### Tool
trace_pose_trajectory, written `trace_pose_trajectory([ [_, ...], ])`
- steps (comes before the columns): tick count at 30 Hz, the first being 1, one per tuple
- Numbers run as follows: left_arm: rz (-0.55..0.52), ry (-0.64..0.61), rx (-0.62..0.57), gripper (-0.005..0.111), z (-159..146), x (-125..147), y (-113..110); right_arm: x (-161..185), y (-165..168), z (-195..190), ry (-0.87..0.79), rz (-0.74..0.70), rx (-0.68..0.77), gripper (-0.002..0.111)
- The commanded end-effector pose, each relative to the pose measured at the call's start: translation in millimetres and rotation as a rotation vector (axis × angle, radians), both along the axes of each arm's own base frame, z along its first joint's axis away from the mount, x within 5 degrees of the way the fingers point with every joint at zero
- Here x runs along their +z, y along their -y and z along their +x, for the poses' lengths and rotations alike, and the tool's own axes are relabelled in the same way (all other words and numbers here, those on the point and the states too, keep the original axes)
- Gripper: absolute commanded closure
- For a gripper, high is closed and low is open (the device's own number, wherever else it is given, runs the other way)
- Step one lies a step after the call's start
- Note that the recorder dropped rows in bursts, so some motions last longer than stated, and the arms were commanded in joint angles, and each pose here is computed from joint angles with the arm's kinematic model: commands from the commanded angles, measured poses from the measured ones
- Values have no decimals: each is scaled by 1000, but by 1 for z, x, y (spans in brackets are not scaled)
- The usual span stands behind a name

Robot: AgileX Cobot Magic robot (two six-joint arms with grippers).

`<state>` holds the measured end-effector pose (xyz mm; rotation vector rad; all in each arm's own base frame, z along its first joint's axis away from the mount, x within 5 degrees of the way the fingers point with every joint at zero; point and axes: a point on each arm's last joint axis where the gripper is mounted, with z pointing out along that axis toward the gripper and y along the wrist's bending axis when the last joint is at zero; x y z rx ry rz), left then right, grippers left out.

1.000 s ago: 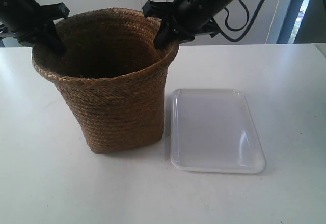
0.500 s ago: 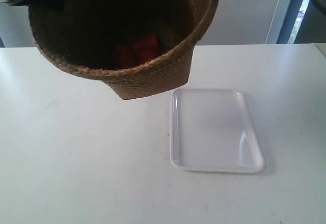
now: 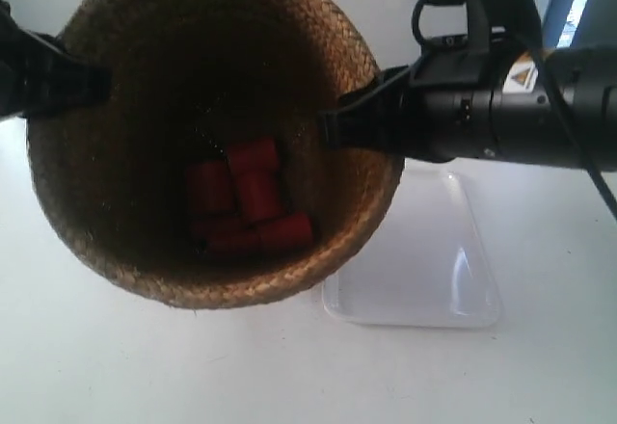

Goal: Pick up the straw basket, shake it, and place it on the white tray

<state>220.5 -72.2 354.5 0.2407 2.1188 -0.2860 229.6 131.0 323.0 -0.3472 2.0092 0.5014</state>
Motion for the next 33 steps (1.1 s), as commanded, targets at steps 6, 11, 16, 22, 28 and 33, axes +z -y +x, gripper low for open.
trace_pose_trajectory([
  [6,-24,171,-32,107,-21,-16,1,-12,3,-19,1,0,20,108],
  [11,-19,191,-34,107,-20,-17,2,-8,3,-16,55,9,8,108],
  [16,-25,191,-31,107,-17,-18,2,-5,3,-14,88,32,-8,108],
  [22,-60,361,-134,107,-67,11,2,30,10,-58,246,154,53,108],
  [28,-56,217,-159,107,-61,-1,11,11,-4,-43,62,124,66,108],
  [33,17,411,-187,107,-67,2,6,23,3,-50,323,122,51,108],
])
